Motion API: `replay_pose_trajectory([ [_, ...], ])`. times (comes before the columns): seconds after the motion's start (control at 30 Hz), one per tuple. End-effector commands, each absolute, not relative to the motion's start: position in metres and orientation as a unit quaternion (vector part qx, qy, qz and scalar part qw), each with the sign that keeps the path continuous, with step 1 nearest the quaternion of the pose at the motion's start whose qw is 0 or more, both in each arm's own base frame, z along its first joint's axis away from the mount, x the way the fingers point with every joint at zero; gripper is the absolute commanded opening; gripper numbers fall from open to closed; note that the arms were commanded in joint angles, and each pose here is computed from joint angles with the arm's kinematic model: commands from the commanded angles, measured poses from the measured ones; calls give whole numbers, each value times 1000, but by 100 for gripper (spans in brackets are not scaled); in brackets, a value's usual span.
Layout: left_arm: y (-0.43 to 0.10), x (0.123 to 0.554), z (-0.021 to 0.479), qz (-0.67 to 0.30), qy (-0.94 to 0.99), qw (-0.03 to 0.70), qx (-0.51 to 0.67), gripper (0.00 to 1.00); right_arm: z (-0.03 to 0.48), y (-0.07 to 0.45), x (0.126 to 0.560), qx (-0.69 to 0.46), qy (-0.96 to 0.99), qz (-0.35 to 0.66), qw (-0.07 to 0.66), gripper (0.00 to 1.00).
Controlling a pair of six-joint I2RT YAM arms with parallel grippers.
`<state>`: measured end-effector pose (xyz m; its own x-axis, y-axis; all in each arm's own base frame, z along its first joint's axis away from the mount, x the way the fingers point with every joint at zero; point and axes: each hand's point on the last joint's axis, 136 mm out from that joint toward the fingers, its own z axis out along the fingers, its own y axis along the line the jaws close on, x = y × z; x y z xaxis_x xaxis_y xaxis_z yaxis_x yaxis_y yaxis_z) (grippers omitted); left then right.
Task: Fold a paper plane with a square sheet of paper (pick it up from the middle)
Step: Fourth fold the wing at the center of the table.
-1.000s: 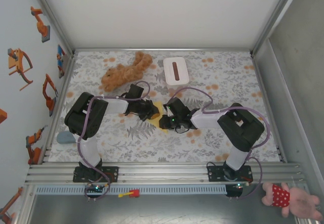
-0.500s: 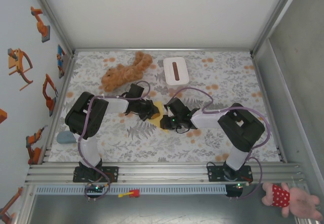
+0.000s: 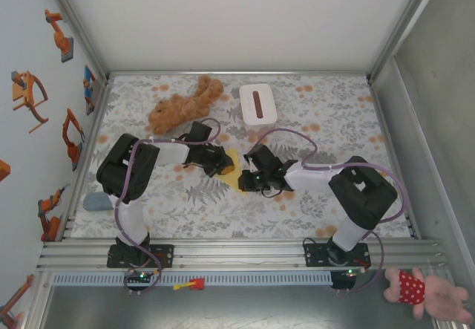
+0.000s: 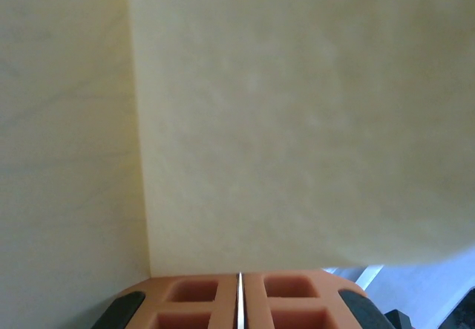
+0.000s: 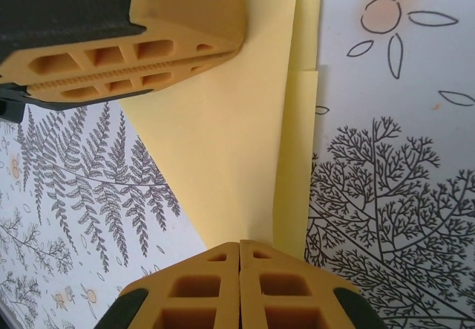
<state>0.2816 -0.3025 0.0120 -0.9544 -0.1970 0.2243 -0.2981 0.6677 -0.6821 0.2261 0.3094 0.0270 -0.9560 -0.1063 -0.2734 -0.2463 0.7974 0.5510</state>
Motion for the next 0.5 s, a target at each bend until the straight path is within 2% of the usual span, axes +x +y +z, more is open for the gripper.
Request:
replay_pose_trajectory([
  [0.0, -267, 254, -42, 284, -937, 106, 175, 9, 21, 306, 225, -93, 946, 291, 111, 7],
  [0.47, -264, 252, -47, 272, -938, 112, 181, 9, 6, 293, 218, -86, 958, 259, 91, 6],
])
